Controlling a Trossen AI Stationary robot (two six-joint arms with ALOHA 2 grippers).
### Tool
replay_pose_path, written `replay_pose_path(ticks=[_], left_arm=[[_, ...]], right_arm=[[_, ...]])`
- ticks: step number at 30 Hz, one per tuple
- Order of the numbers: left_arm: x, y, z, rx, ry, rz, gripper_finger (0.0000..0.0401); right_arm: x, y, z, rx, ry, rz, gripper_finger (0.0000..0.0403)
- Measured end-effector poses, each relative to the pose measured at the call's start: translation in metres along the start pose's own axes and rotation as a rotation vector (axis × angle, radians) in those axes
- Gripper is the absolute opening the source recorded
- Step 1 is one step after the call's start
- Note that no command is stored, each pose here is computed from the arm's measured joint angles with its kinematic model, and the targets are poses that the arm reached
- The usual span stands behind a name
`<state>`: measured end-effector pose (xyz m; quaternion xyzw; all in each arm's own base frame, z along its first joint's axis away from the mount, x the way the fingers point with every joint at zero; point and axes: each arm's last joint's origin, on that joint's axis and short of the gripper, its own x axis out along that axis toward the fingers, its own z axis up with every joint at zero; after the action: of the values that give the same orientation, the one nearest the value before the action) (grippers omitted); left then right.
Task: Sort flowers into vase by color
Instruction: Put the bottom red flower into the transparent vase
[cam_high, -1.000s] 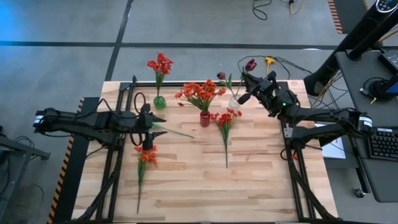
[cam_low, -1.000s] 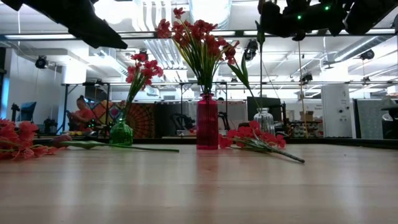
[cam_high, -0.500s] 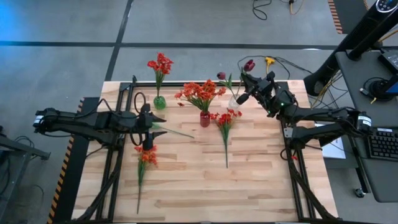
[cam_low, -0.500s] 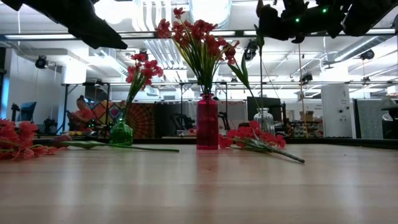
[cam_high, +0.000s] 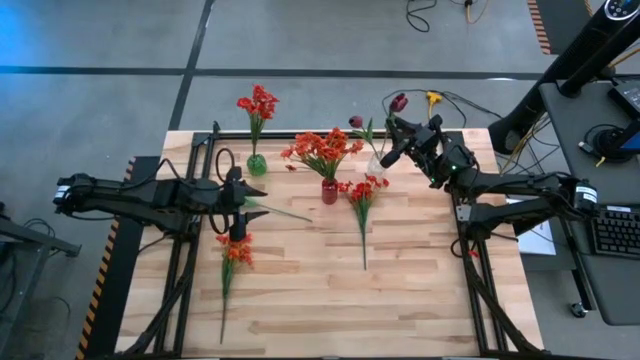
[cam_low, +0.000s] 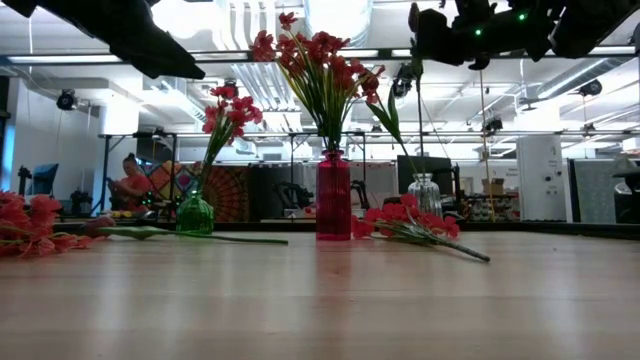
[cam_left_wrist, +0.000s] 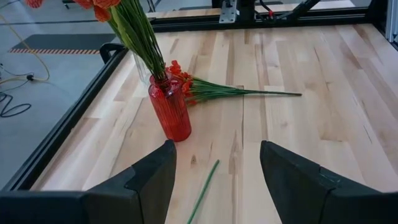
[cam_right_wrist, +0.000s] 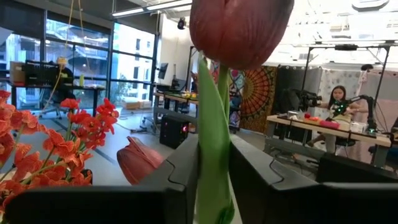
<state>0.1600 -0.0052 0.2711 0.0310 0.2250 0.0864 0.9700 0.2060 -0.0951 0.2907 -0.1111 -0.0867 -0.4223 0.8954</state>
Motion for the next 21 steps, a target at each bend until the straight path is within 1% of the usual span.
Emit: replay_pose_path(ticks=[7,15,17,18,19,21], left_arm=[[0.0,0.0,0.0,0.0,0.0,0.0,0.0215],[0.0,0.0,0.0,-0.001,-0.001,0.0,0.0215],[0.0,0.0,0.002,-0.005,-0.02,-0.004,0.0215],[0.0,-0.001,0.005,-0.01,-0.048,-0.024,0.0215],[0.0,-0.002,0.008,-0.003,-0.087,-0.076,0.0215],[-0.002,-0.007,0.016,0.043,-0.175,-0.23,0.0215]], right_arm=[[0.0,0.0,0.0,-0.001,0.0,0.0,0.01],[0.0,0.0,0.0,-0.004,0.002,0.001,0.0114],[0.0,0.0,-0.001,-0.008,0.011,0.003,0.0119],[0.0,0.0,-0.002,-0.011,0.018,0.005,0.0122],[0.0,0.001,-0.003,-0.015,0.025,0.007,0.0125],[0.0,0.001,-0.004,-0.021,0.039,0.01,0.0132]])
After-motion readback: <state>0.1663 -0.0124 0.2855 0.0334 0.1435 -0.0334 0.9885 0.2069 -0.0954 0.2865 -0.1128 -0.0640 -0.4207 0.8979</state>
